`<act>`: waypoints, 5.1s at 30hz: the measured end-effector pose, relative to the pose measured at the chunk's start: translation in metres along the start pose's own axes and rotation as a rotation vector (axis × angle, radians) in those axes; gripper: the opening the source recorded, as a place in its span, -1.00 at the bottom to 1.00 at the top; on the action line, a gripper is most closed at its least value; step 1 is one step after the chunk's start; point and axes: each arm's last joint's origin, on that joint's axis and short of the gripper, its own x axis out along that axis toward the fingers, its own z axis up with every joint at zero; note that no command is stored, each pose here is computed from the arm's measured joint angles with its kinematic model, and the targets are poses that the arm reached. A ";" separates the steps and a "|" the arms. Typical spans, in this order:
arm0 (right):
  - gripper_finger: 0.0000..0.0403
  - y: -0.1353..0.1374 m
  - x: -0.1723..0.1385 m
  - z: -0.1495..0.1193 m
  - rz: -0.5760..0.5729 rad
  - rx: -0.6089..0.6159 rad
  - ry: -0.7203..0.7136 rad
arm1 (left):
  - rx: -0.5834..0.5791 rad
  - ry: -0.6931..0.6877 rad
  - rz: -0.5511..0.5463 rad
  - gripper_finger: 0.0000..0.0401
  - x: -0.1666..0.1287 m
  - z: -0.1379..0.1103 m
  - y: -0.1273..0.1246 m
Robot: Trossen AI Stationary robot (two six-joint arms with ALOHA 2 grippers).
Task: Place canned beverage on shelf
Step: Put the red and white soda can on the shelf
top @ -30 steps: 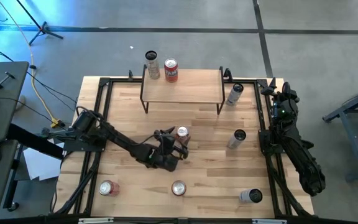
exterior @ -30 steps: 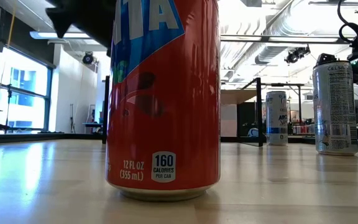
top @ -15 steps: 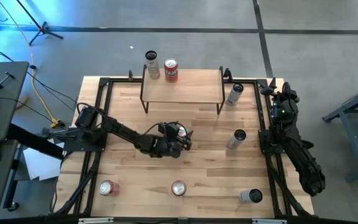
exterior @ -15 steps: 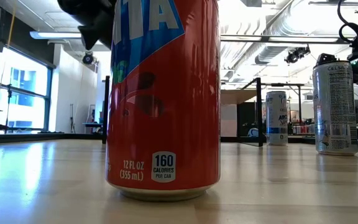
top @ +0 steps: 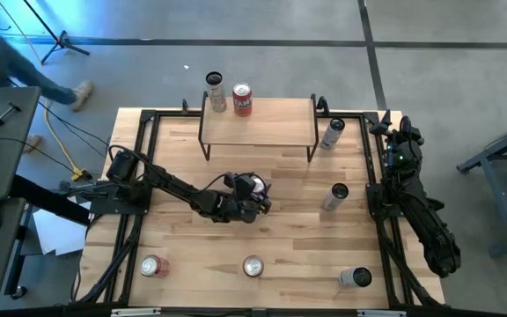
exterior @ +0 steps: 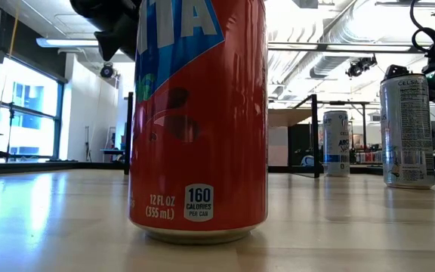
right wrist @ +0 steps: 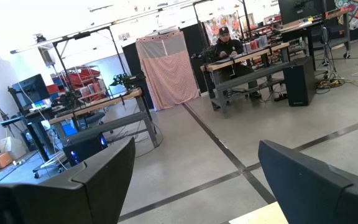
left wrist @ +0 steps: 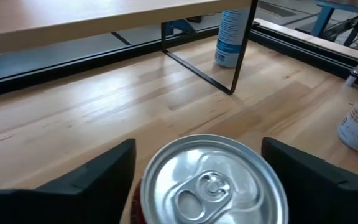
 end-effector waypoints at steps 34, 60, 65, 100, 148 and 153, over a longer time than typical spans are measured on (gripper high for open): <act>0.63 0.000 0.000 0.000 -0.001 0.000 0.000 | 0.123 -0.122 0.033 0.26 -0.015 0.041 -0.017; 0.63 0.000 0.000 0.000 0.000 0.000 0.000 | 0.057 -0.120 -0.128 0.26 0.018 0.152 0.038; 0.63 0.000 0.000 0.000 0.000 0.000 0.000 | 0.100 -0.103 -0.144 0.26 0.023 0.180 0.040; 0.63 0.000 0.000 0.000 0.000 0.000 0.000 | 0.051 -0.061 -0.192 0.30 0.103 0.209 0.116; 0.63 0.000 0.000 0.000 0.000 0.000 0.001 | 0.075 0.095 -0.090 0.99 0.046 0.187 0.080; 0.63 0.000 0.000 0.000 0.000 0.000 0.000 | 0.062 0.162 -0.076 0.99 0.035 0.176 0.073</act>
